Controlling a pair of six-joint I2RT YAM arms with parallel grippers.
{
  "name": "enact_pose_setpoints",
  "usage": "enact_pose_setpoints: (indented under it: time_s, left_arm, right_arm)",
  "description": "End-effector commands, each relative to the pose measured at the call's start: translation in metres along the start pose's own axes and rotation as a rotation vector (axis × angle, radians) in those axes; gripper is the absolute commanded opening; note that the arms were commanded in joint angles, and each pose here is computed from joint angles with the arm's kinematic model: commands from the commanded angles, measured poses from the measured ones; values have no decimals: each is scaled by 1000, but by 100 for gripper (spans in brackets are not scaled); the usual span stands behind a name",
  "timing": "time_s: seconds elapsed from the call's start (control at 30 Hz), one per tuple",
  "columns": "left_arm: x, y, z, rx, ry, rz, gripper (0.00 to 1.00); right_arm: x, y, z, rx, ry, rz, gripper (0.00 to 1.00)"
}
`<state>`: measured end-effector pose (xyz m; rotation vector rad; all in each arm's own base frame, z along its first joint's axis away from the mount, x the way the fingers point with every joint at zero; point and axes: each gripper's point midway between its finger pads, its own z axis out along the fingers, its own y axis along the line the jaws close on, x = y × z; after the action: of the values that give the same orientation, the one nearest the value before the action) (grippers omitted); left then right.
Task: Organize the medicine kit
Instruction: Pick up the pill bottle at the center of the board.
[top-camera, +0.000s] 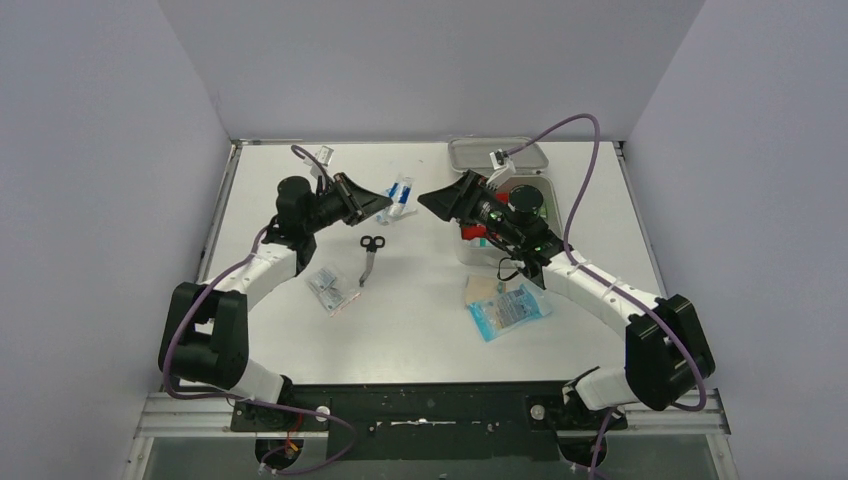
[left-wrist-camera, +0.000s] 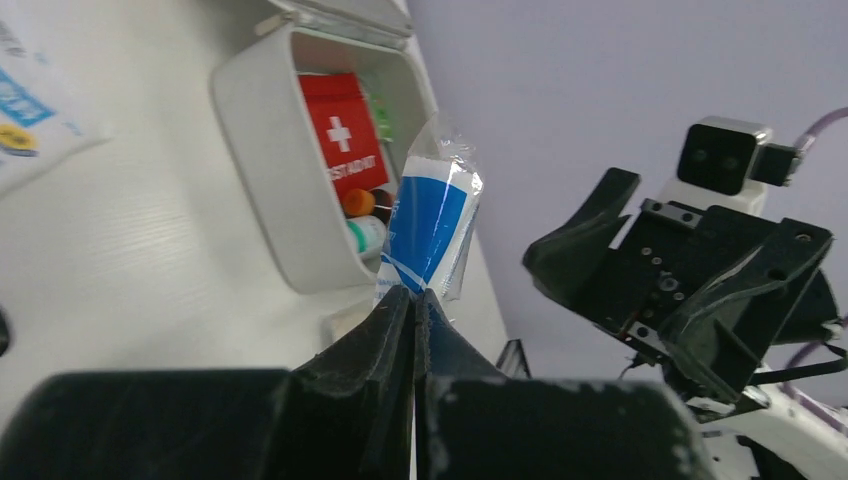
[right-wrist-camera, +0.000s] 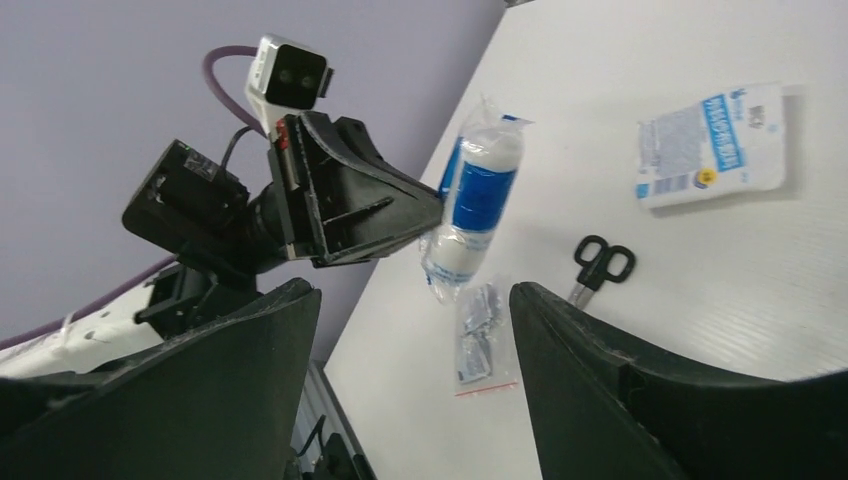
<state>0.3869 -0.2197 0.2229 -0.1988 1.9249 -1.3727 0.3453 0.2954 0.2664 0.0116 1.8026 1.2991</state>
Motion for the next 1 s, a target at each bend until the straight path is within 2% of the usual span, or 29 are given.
enact_pose_setpoints:
  time_s: [0.0,0.17,0.3,0.6,0.97]
  left_arm:
    - [-4,-88,-12,304,-32,-37,0]
    - [6,-103,-13,354,-21,-56,0]
    - [17,-110,-13,384,5,-64,0]
    - [31,-109,-18,385,31,-84,0]
    - [38,-100,-16,375,51,-83,0]
  right_arm:
    - [-14,49,8,-150,-77,-6,73]
    - [-6,40,16,-89,-81,19,78]
    - [-2,38,21,-75,-76,26,78]
    - [-9,31,20,-52,-141,54,62]
    - [-9,33,29,-61,-127,29,33]
